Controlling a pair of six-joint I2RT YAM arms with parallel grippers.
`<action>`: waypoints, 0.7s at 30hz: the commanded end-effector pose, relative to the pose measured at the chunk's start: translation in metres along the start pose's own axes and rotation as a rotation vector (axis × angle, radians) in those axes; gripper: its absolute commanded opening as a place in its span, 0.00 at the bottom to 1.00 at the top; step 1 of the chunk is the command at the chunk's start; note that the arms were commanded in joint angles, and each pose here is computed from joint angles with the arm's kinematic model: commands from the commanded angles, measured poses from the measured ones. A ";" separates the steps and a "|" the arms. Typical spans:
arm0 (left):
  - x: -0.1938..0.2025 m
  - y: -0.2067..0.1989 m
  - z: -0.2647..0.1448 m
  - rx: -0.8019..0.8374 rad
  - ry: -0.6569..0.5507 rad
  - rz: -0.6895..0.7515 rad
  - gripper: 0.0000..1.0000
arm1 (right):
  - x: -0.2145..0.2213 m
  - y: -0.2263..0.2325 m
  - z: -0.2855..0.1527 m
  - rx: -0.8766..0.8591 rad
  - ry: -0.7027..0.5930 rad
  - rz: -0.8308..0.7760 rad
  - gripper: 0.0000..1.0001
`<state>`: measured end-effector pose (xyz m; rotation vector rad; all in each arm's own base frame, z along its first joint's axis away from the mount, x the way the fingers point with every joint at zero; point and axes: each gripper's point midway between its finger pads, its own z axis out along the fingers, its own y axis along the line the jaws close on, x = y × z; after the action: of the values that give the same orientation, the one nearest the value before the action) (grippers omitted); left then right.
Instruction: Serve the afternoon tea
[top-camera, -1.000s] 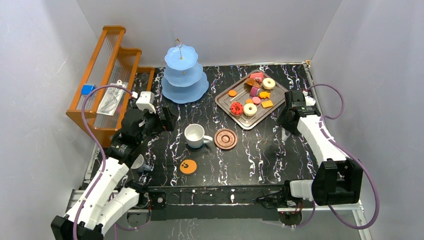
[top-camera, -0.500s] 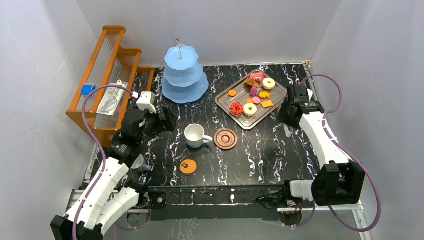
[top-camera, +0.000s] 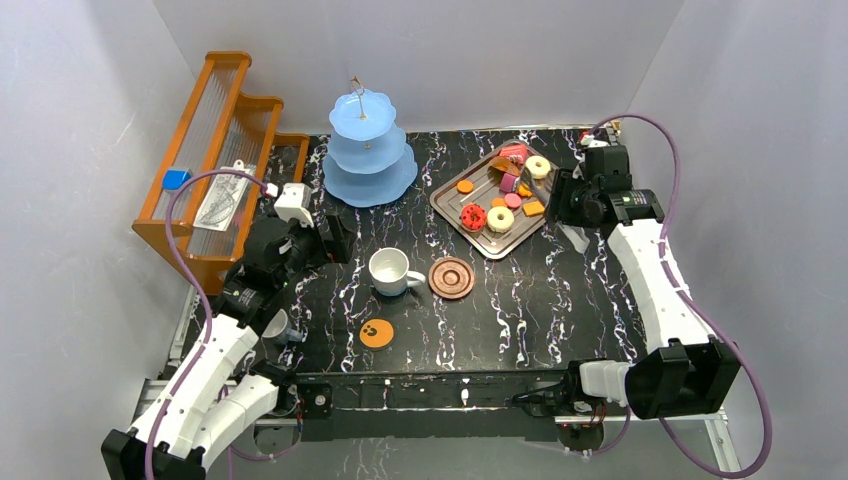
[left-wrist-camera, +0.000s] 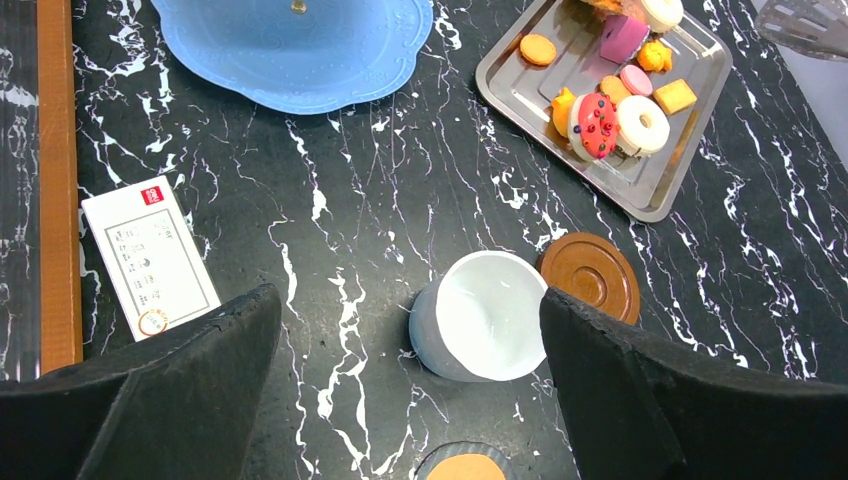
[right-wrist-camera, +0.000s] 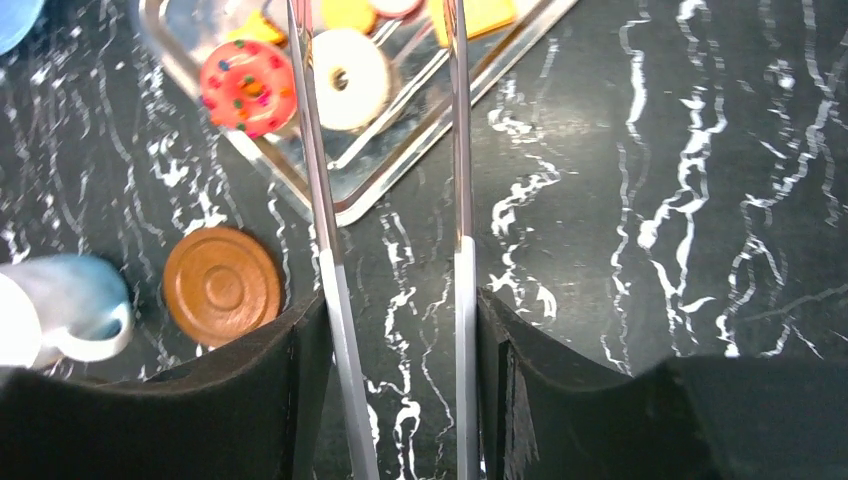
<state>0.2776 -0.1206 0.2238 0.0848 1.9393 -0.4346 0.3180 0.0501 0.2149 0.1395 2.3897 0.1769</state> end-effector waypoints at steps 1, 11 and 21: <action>-0.002 -0.002 0.001 0.013 -0.012 0.019 0.98 | -0.019 0.042 -0.012 -0.180 -0.054 -0.063 0.53; -0.001 -0.002 0.002 0.010 -0.009 0.021 0.98 | 0.011 0.098 0.001 -0.279 0.040 -0.177 0.62; -0.001 -0.002 0.002 0.014 -0.007 0.021 0.98 | 0.004 0.059 0.004 -0.039 0.000 -0.114 0.49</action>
<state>0.2788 -0.1210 0.2199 0.0901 1.9517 -0.4288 0.3055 0.1273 0.1804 -0.1222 2.5238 0.2608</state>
